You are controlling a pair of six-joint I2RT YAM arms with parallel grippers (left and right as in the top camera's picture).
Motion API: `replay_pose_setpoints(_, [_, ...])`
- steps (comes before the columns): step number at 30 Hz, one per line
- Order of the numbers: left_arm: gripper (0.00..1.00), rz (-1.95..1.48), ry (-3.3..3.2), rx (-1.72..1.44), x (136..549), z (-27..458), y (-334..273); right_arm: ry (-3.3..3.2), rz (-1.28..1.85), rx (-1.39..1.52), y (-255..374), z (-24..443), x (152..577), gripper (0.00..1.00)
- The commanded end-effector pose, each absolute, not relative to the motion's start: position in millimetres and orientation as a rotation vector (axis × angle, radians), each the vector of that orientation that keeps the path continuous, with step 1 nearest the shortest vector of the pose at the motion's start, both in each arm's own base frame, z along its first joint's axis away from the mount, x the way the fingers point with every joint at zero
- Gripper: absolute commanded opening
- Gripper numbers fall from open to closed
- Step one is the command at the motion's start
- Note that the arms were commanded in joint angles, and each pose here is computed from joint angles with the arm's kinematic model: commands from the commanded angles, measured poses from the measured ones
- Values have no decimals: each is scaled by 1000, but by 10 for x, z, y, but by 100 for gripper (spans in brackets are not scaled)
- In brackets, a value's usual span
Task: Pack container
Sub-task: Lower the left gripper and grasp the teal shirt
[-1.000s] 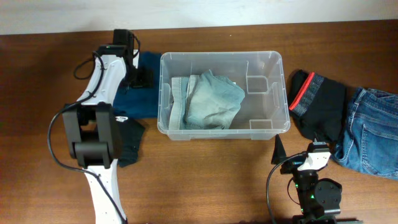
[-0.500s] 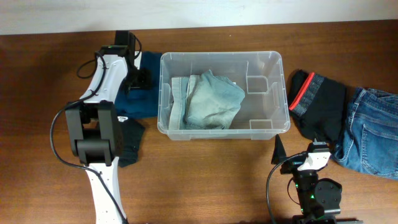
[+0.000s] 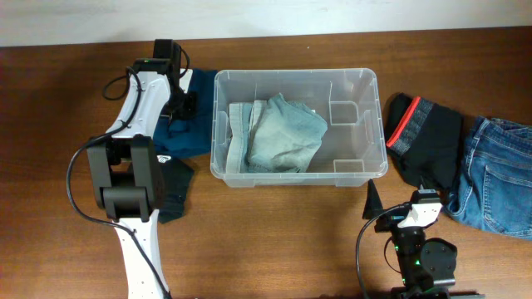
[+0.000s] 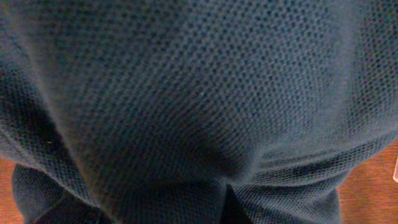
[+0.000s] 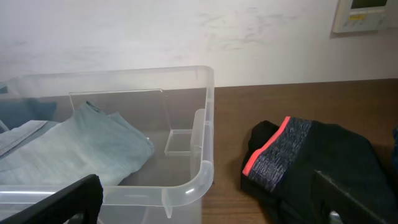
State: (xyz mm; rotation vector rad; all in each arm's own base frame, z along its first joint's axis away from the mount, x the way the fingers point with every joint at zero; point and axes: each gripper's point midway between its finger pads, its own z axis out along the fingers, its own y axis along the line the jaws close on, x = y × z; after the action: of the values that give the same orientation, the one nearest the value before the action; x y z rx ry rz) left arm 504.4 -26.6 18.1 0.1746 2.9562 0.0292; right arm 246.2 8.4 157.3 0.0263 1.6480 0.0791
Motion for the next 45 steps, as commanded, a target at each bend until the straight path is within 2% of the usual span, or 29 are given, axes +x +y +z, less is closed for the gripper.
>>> replay_pose_setpoints(1, [1,78,3134,202,4703,-448,-157,1651,83,11,106,1553,2459,98])
replay_pose_setpoints(8, [1,78,3137,201,4743,-276,-159,1651,83,11,106,1553,2459,98])
replay_pose_setpoints(16, [1,77,3084,165,4937,155,-169,1651,83,11,106,1553,2459,98])
replay_pose_setpoints(26, [0,73,3046,91,5038,329,-173,1651,83,11,106,1554,2459,98])
replay_pose_setpoints(31, [1,59,2994,-66,5143,624,-178,1651,83,11,106,1554,2459,98])
replay_pose_setpoints(38, [0,48,2921,-81,5246,1019,-184,1651,83,11,106,1554,2459,98])
replay_pose_setpoints(45, [1,49,2925,-81,5218,1083,-182,1651,83,11,106,1553,2459,99])
